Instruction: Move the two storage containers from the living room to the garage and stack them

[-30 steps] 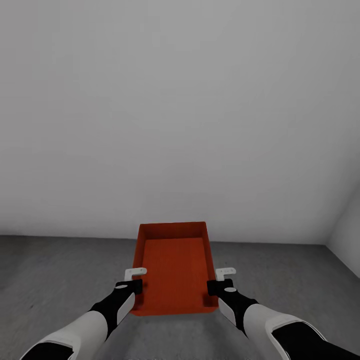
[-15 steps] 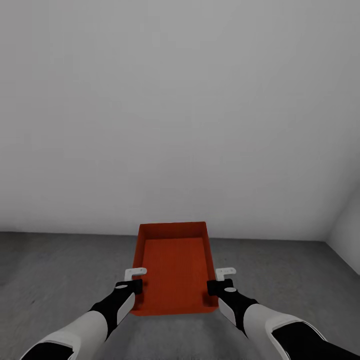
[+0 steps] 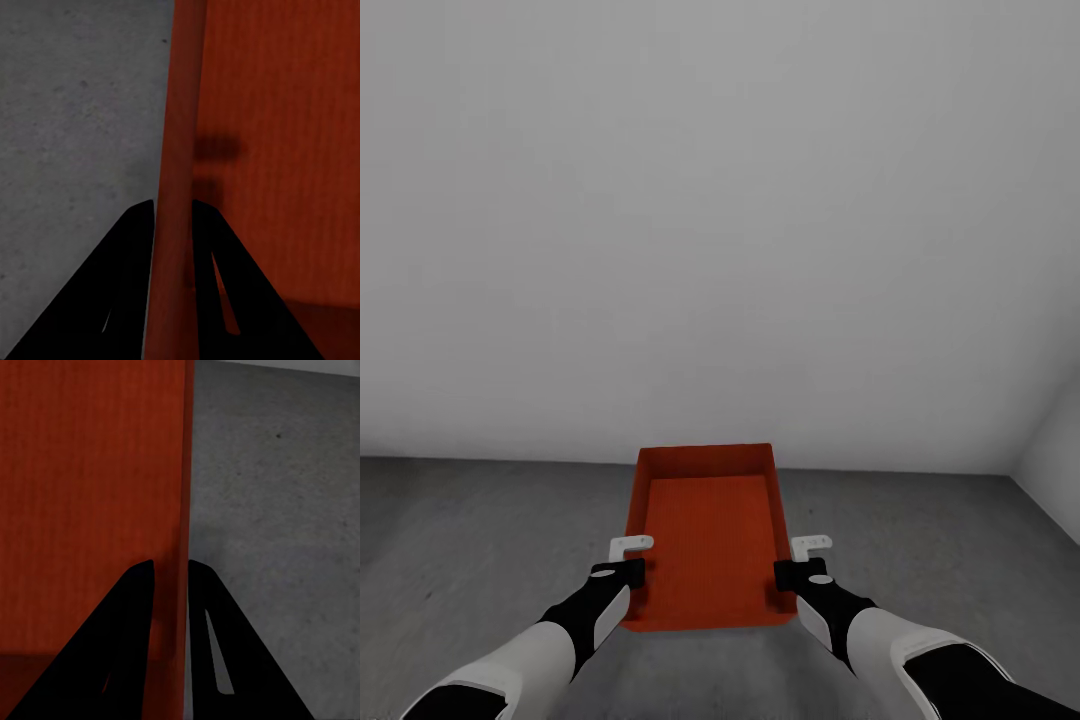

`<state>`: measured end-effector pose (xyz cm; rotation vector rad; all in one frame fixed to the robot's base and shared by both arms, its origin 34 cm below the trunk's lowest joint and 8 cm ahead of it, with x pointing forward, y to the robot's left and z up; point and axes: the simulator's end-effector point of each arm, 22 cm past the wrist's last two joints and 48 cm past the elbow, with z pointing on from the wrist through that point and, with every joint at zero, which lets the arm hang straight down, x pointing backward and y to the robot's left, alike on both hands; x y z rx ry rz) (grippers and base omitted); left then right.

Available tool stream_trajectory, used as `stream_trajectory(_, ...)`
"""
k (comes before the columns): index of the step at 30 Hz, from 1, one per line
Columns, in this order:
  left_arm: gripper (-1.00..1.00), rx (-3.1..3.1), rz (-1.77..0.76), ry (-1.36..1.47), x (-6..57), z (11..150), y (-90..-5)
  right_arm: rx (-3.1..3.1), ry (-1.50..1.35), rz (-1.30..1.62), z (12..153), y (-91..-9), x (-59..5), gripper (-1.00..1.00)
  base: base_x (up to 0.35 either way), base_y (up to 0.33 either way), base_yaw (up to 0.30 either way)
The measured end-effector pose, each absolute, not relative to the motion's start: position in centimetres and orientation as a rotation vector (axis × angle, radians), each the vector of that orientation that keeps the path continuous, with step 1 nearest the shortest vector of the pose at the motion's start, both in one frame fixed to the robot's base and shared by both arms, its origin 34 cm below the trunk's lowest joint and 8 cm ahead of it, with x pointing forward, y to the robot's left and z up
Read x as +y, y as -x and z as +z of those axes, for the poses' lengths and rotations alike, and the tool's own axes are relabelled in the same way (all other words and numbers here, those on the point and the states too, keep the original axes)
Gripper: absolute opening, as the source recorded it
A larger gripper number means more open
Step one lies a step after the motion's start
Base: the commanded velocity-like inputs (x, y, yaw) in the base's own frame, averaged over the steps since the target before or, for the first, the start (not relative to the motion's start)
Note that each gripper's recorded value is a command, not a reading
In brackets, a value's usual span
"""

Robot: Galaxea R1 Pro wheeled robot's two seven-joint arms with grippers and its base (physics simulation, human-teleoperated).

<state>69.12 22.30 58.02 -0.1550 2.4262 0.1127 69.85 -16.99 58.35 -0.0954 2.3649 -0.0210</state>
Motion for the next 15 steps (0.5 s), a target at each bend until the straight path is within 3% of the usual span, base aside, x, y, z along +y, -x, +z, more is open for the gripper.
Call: stream_trajectory(15,-1.00,2.451,0.115,0.154,22.3,56.7,-68.6,2.389,0.096,-0.020,57.0,-69.4,-17.0,-1.00,0.000,0.000,0.000)
